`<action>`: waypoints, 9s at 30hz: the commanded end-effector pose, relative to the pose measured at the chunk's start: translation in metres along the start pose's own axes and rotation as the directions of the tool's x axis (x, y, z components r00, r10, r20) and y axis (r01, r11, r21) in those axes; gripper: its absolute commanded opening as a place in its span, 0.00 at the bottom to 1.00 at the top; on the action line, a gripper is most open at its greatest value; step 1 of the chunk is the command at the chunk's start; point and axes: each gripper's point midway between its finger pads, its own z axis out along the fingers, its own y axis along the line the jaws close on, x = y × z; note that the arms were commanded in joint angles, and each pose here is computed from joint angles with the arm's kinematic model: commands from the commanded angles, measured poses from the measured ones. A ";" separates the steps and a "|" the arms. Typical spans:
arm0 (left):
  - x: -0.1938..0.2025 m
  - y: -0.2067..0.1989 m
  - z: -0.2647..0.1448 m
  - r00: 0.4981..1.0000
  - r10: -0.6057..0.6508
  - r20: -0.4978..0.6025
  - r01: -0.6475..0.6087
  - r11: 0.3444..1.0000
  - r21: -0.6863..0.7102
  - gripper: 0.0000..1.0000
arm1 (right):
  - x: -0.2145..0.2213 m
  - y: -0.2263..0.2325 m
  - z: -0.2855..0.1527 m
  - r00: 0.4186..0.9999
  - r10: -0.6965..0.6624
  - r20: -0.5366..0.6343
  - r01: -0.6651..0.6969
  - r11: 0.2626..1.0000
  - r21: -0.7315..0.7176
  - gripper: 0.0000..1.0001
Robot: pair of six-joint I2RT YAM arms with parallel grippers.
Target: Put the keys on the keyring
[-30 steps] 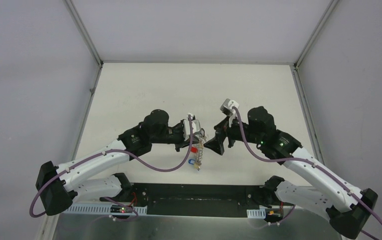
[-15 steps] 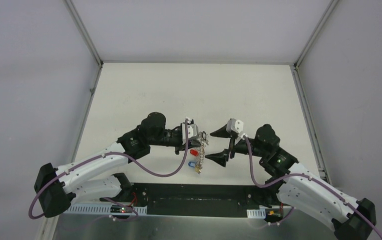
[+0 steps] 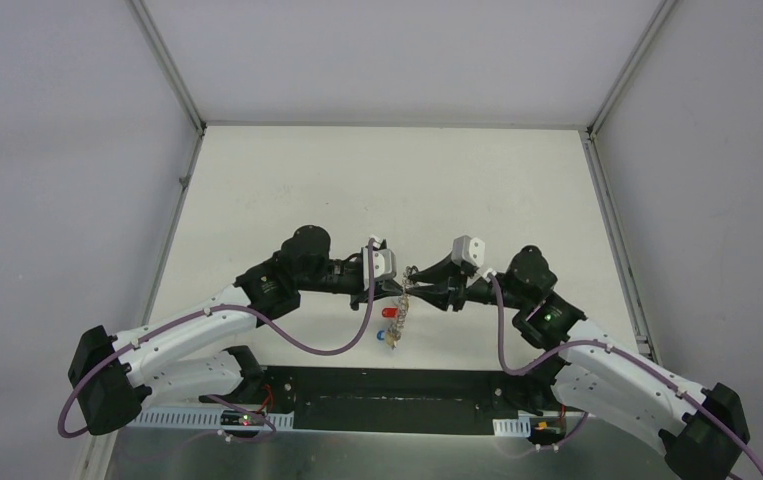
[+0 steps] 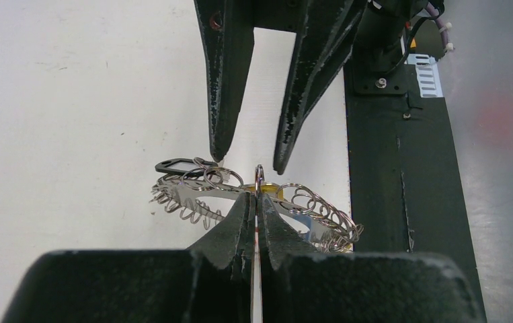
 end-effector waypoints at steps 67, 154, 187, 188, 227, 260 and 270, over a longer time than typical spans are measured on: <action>-0.005 -0.013 0.032 0.998 0.050 0.049 -0.056 0.991 0.122 0.32 | 0.037 0.021 -0.026 0.855 0.141 -0.500 -0.206 0.975 -0.077 0.00; -0.055 -0.027 -0.002 0.860 0.262 0.437 -0.261 0.963 -0.064 0.00 | 0.000 0.021 -0.017 0.992 0.031 -0.125 -0.046 0.993 -0.113 0.00; -0.010 -0.022 0.024 0.983 0.165 0.081 -0.172 0.981 0.095 0.42 | 0.015 0.028 -0.027 0.865 0.154 -0.477 -0.254 0.955 -0.154 0.00; -0.012 -0.023 0.025 0.983 0.163 0.089 -0.172 0.980 0.103 0.40 | 0.016 0.028 -0.027 0.864 0.155 -0.479 -0.256 0.955 -0.152 0.00; -0.014 -0.018 0.030 0.990 0.086 0.111 -0.095 0.993 0.070 0.00 | 0.010 0.020 -0.023 0.897 0.134 -0.422 -0.201 0.973 -0.117 0.55; -0.066 -0.034 -0.002 0.847 0.271 0.458 -0.291 0.956 -0.027 0.00 | -0.029 0.027 -0.018 0.990 0.006 -0.140 -0.029 0.986 -0.165 0.22; -0.067 -0.034 -0.003 0.844 0.276 0.460 -0.296 0.955 -0.031 0.00 | -0.021 0.029 -0.022 0.990 -0.002 -0.143 -0.022 0.986 -0.166 0.00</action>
